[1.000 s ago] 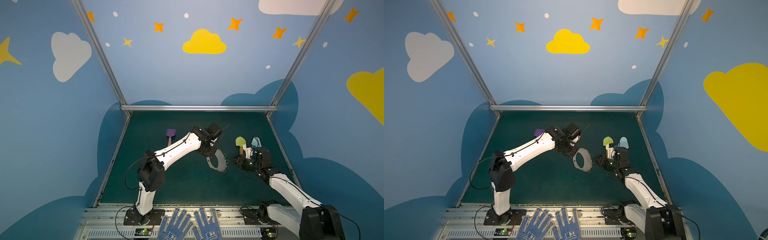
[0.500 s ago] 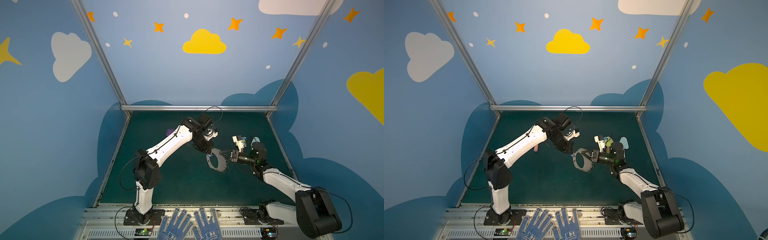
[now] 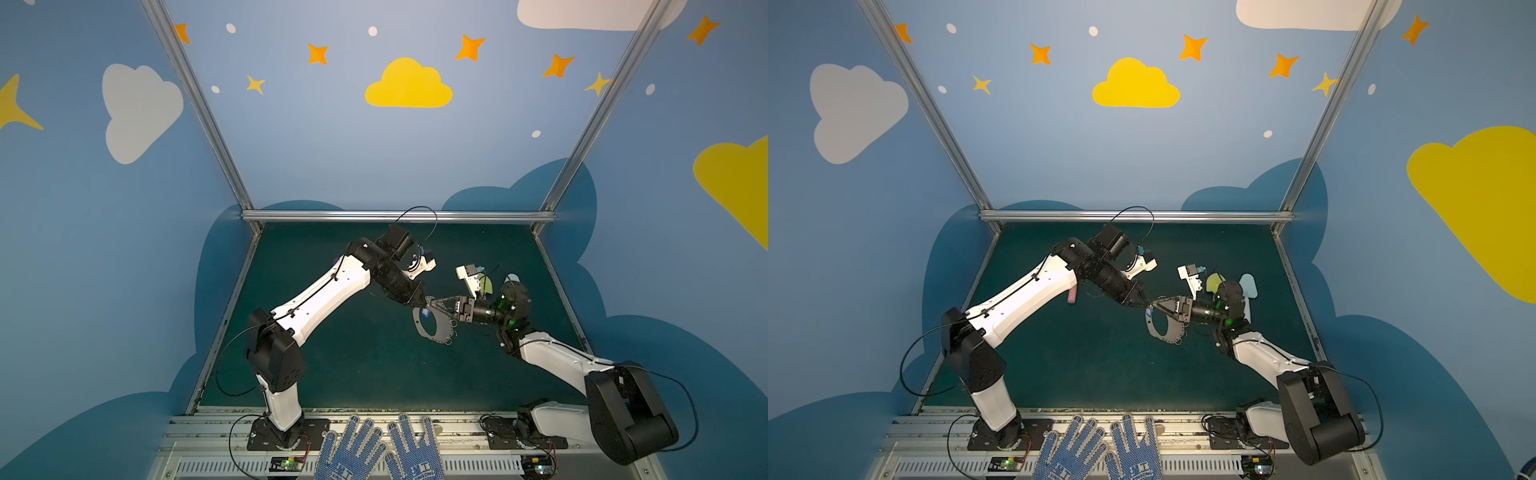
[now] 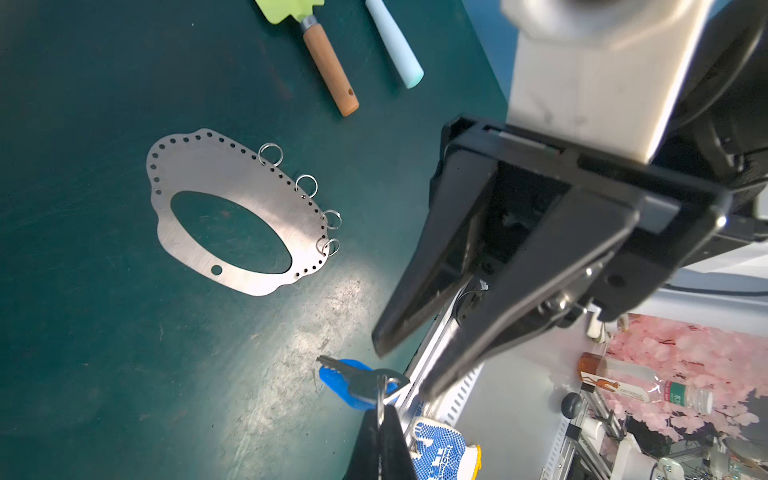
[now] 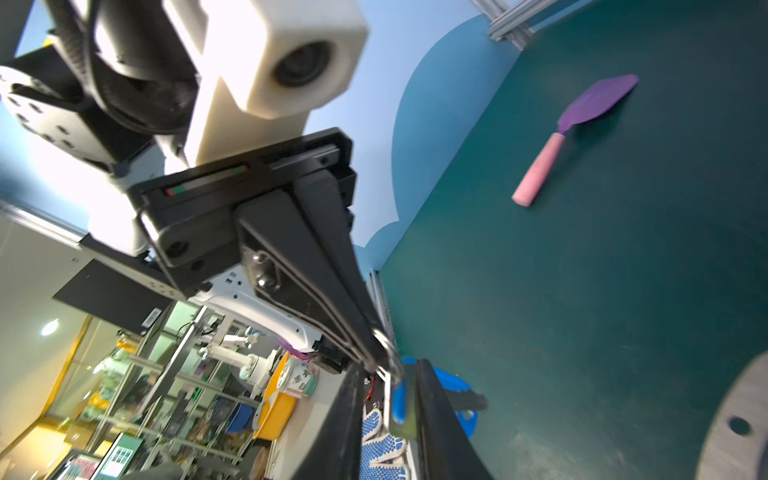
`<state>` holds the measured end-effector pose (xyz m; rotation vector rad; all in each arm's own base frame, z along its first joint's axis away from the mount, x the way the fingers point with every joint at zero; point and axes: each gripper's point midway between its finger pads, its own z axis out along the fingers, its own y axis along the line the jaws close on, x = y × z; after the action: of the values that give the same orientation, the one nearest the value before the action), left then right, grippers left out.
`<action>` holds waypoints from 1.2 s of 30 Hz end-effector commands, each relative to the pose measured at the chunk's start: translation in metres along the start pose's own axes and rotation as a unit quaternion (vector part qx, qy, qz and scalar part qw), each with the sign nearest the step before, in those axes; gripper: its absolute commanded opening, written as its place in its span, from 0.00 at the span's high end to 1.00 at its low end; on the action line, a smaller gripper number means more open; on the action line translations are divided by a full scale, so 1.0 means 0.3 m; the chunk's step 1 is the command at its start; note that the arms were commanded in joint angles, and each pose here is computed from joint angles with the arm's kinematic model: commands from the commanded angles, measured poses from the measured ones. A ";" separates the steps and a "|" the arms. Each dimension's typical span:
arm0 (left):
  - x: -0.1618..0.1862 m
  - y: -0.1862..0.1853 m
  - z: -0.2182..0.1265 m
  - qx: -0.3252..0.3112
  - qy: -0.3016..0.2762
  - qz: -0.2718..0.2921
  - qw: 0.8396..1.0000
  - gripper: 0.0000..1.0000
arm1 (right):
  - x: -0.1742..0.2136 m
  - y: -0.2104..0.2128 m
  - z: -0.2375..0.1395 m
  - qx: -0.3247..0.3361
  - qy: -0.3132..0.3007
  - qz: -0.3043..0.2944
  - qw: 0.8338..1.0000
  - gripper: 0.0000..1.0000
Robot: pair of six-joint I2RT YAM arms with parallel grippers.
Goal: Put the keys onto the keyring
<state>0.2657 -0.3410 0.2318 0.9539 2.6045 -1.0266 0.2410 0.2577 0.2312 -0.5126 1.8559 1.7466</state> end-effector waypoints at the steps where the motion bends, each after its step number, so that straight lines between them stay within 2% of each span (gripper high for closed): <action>1: -0.016 -0.024 -0.025 0.017 -0.016 0.005 1.000 0.96 | -0.025 0.070 0.018 -0.037 0.006 -0.032 0.999 0.77; 12: -0.027 -0.043 -0.051 0.036 -0.032 0.007 0.999 0.96 | -0.020 0.088 0.031 -0.046 0.019 -0.037 0.998 0.78; 14: -0.029 -0.040 -0.057 0.035 -0.035 0.006 0.999 0.95 | -0.015 0.099 0.035 -0.052 0.025 -0.041 0.998 0.83; 23: -0.041 -0.062 -0.071 0.054 -0.046 0.004 0.997 0.94 | -0.015 0.109 0.048 -0.051 0.031 -0.049 0.997 0.92; 25: -0.041 -0.068 -0.070 0.063 -0.045 0.004 0.997 0.96 | -0.020 0.096 0.049 -0.039 0.027 -0.047 0.998 0.90; 27: -0.037 -0.077 -0.069 0.073 -0.042 0.005 0.996 0.96 | -0.028 0.085 0.050 -0.027 0.021 -0.047 0.998 0.83; 32: -0.029 -0.079 -0.068 0.077 -0.042 0.003 0.996 0.96 | -0.044 0.099 0.046 -0.029 0.011 -0.056 0.998 0.82; 36: -0.026 -0.088 -0.074 0.084 -0.045 0.005 0.995 0.96 | -0.047 0.104 0.045 -0.032 0.011 -0.058 0.998 0.91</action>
<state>0.2648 -0.3380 0.2496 0.8940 2.5436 -1.1984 0.2385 0.2687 0.2374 -0.5747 1.8532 1.7469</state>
